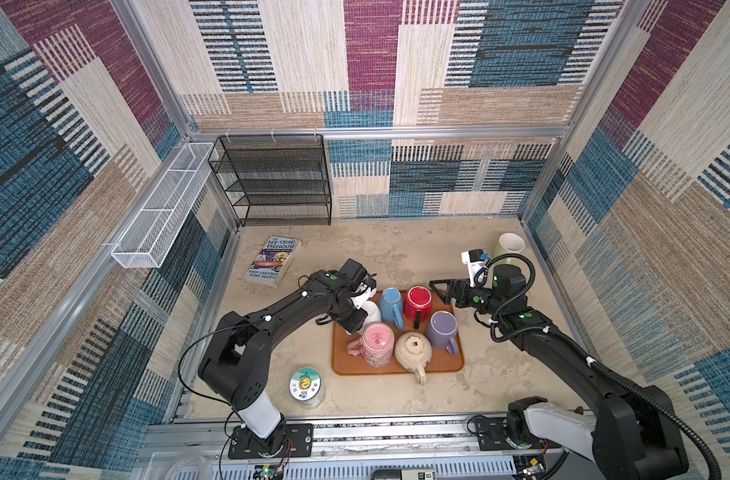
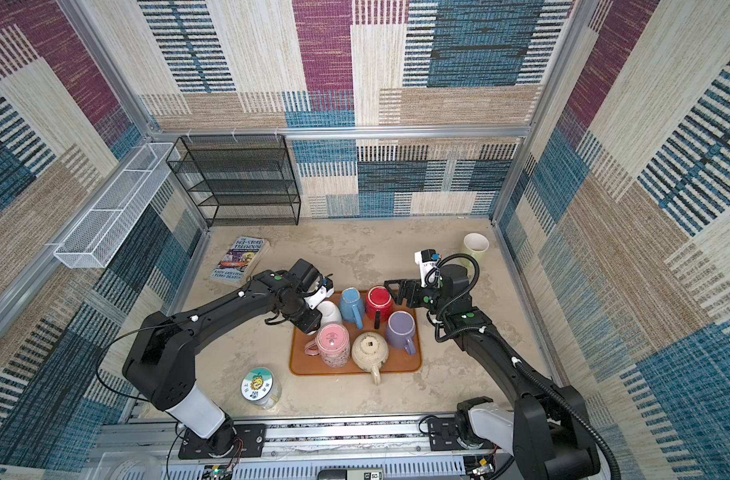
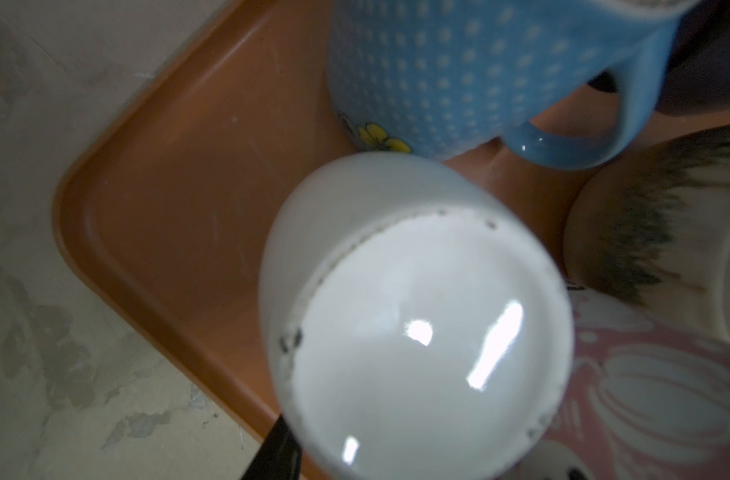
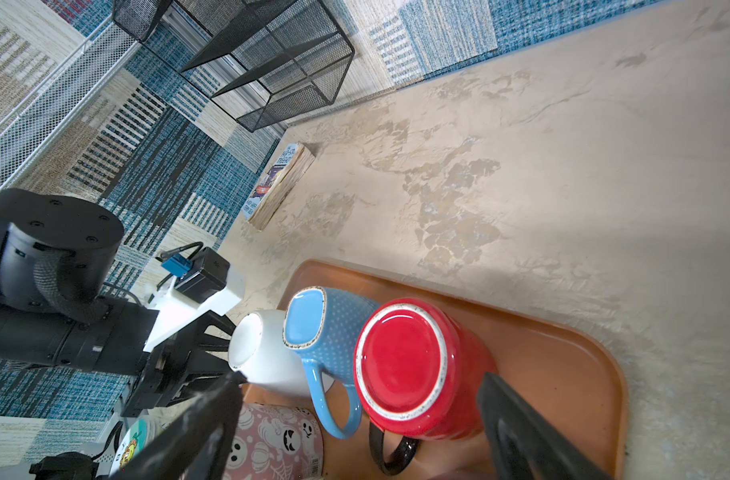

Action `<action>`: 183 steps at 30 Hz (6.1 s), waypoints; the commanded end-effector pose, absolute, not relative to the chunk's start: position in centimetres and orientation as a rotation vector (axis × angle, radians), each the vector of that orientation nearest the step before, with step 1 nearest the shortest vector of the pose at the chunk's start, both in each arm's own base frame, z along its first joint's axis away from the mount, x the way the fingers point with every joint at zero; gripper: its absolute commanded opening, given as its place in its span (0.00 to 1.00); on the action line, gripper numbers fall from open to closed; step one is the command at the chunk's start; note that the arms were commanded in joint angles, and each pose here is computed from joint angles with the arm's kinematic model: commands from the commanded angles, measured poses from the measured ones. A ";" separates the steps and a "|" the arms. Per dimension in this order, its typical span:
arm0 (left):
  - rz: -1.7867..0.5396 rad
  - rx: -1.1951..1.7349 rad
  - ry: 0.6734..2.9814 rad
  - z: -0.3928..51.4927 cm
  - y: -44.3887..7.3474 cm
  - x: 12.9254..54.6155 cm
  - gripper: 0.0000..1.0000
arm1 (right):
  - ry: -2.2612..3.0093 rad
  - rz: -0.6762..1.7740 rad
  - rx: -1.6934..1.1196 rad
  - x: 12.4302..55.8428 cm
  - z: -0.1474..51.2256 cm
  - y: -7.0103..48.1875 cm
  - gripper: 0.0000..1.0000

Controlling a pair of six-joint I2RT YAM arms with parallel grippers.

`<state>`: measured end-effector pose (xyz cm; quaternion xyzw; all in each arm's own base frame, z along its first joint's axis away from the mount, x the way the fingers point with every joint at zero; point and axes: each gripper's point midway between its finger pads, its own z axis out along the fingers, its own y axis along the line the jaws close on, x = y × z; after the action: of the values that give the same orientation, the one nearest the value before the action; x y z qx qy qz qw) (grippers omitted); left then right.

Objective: Turn the mug right side up
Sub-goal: 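Lower the left gripper onto the upside-down white mug and close on it, then lift the white mug off the tray with the left gripper, then raise and carry the white mug with the left gripper toward the book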

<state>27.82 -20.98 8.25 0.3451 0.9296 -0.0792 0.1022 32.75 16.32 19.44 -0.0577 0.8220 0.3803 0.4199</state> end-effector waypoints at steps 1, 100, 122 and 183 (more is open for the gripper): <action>-0.208 1.036 2.718 8.5 -21.1 28.4 0.35 | 2.021 0.957 -0.167 32.9 20.3 16.5 0.92; -0.311 0.930 2.582 15.4 -23.3 30.6 0.00 | 2.054 1.017 -0.210 32.4 19.8 17.4 0.91; -0.544 0.635 2.701 15.4 -22.5 31.3 0.00 | 2.154 1.046 -0.312 31.6 17.8 20.4 0.91; 0.245 0.963 2.863 17.1 -18.7 35.4 0.00 | 2.137 0.984 -0.324 30.3 18.7 19.7 0.90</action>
<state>34.98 -20.62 16.90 0.2952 0.9524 0.0207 0.0728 30.25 19.87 18.40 -0.1257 0.8371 0.3886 0.3640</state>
